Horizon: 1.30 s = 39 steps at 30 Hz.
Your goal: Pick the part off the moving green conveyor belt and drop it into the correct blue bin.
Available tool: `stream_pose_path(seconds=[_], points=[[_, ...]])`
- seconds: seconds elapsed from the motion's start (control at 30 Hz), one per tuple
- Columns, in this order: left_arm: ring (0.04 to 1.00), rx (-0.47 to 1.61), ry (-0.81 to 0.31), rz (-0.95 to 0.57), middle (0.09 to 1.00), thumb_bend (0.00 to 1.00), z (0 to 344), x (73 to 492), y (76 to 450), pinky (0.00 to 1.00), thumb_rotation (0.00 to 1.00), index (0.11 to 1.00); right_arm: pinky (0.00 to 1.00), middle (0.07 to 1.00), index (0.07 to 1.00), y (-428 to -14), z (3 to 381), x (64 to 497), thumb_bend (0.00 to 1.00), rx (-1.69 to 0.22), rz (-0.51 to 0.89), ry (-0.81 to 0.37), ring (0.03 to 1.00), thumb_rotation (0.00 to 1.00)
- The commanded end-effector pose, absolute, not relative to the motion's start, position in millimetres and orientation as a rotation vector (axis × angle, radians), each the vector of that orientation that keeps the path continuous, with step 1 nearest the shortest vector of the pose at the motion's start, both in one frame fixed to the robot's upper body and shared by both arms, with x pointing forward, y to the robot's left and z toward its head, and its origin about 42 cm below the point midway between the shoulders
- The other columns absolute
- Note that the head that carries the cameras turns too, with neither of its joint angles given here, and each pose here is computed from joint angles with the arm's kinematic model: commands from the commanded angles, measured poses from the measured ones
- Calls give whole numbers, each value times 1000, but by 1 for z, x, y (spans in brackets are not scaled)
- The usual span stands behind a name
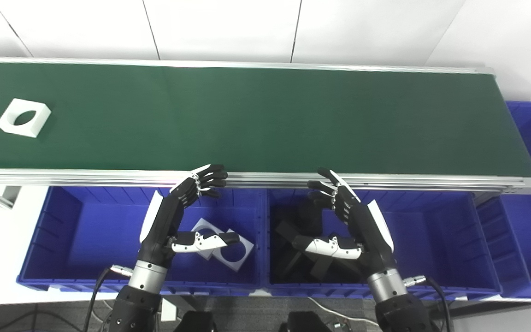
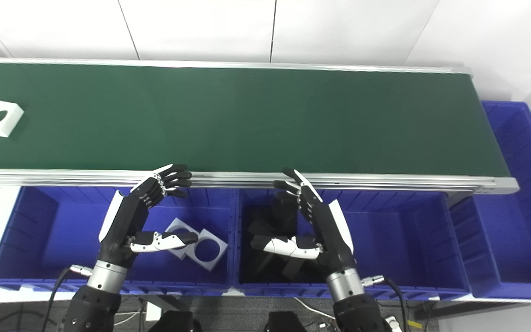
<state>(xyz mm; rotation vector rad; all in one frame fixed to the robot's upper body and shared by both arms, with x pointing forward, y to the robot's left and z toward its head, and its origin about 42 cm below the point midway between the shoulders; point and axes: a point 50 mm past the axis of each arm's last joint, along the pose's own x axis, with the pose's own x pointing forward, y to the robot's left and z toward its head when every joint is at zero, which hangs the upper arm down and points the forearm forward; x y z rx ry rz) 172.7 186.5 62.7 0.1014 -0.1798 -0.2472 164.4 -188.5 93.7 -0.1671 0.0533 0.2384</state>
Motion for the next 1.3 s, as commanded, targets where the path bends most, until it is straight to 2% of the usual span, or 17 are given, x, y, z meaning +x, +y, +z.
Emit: stream_pose_path(seconds=[0.0, 1.27], points=[[714, 91, -238, -247, 758, 837, 73, 177, 185, 625, 233, 783, 750, 807, 909, -186, 107, 168, 841, -159, 237, -48, 774, 263], [714, 88, -240, -242, 758, 840, 73, 178, 185, 618, 238, 784, 753, 806, 910, -186, 107, 169, 838, -161, 237, -49, 776, 255]])
